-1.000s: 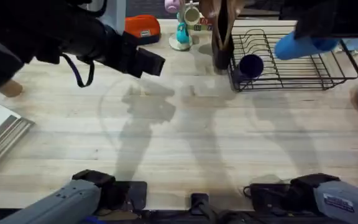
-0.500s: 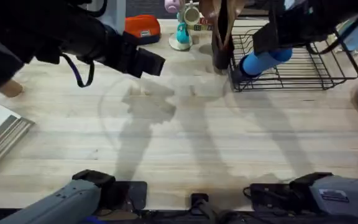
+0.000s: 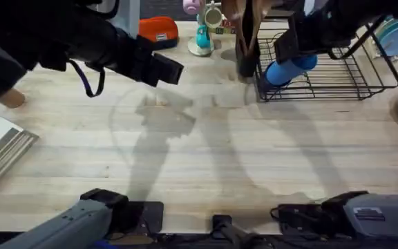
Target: Pick up the cup on the table and put them onto the rack.
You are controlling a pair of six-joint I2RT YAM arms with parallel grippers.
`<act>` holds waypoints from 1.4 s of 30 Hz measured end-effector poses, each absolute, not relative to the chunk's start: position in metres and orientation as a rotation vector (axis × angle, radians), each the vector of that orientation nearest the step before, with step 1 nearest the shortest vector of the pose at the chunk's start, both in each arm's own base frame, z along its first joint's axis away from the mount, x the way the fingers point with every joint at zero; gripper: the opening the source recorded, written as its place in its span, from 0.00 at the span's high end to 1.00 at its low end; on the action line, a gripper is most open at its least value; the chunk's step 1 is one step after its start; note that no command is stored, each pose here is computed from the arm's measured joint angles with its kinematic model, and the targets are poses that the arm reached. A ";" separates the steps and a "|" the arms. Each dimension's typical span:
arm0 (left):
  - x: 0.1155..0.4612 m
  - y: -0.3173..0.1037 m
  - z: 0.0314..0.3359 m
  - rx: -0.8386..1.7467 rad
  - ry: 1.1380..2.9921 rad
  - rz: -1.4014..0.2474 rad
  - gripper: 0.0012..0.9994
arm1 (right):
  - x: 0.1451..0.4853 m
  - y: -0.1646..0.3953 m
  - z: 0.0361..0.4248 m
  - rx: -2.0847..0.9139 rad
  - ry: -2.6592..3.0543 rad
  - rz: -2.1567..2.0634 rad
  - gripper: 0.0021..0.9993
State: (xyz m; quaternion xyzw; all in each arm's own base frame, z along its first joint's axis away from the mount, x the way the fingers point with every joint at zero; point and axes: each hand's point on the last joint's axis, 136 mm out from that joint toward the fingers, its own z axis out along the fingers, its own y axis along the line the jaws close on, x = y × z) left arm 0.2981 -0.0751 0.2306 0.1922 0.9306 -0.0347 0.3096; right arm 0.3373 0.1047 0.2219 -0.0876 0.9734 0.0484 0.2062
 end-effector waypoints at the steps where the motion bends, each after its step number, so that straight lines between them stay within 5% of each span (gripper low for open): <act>1: 0.298 -0.075 0.231 0.508 2.458 -0.092 0.01 | 0.338 0.105 0.222 -0.244 2.711 0.132 0.97; 26: 0.298 -0.075 0.231 0.508 2.458 -0.092 0.01 | 0.355 0.095 0.213 -0.219 2.696 0.026 0.97; 42: 0.298 -0.075 0.231 0.508 2.458 -0.092 0.01 | 0.367 0.098 0.165 -0.235 2.822 -0.022 0.97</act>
